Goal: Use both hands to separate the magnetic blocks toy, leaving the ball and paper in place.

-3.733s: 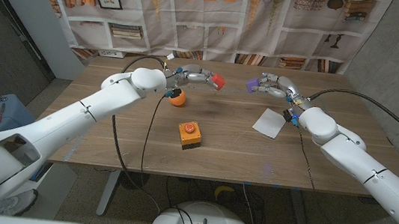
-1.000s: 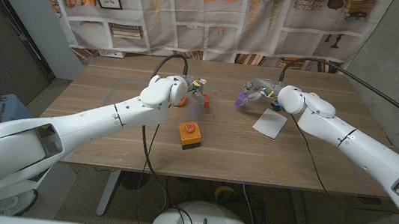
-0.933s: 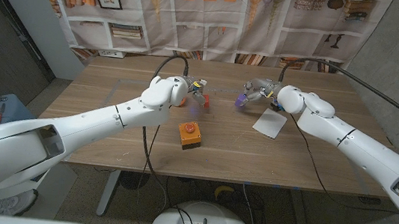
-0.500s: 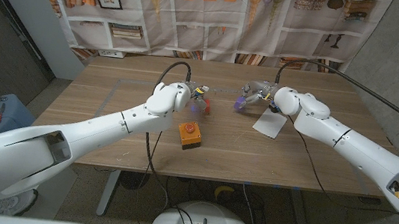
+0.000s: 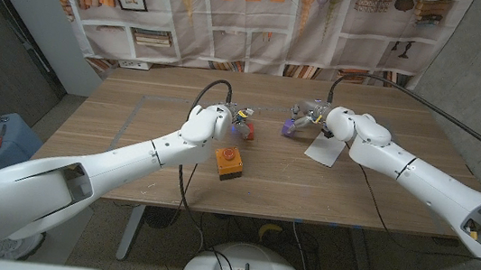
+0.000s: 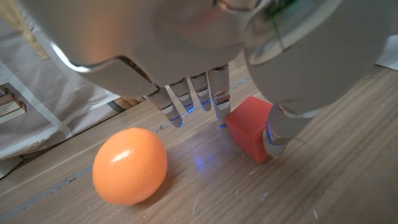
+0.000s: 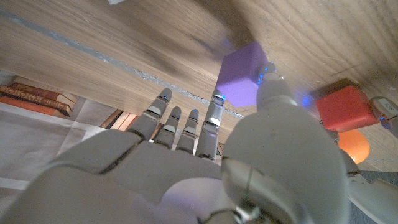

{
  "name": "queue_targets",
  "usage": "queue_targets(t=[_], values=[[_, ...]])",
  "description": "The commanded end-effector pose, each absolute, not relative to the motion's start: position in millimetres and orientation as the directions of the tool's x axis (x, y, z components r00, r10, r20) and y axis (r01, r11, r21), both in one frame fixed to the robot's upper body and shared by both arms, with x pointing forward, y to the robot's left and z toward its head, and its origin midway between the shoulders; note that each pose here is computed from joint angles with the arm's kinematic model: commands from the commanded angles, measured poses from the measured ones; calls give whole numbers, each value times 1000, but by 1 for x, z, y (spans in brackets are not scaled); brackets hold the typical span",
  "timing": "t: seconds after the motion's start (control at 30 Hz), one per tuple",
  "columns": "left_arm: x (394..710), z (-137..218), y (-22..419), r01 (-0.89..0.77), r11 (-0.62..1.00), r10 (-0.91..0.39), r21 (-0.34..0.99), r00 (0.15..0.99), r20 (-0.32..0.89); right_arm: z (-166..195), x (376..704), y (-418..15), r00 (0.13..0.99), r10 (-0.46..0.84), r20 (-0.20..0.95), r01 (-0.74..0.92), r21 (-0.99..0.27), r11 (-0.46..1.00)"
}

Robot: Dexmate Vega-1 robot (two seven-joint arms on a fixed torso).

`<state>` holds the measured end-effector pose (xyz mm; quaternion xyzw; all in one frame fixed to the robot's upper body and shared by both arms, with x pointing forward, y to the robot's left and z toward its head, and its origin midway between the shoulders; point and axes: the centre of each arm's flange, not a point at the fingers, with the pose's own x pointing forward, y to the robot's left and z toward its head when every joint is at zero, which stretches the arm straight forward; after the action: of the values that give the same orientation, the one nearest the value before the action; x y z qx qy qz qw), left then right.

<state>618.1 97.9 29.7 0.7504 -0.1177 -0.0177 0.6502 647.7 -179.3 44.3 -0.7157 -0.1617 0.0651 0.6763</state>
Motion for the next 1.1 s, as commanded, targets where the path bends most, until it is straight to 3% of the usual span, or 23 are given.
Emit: queue_targets(t=[0.03, 1.1], values=[[622, 26, 100, -125, -128, -183, 984, 978, 101, 36, 650, -174, 943, 310, 120, 147, -987, -67], [623, 29, 100, -65, -167, -172, 984, 984, 36, 32, 642, -164, 952, 276, 132, 183, -969, -167]])
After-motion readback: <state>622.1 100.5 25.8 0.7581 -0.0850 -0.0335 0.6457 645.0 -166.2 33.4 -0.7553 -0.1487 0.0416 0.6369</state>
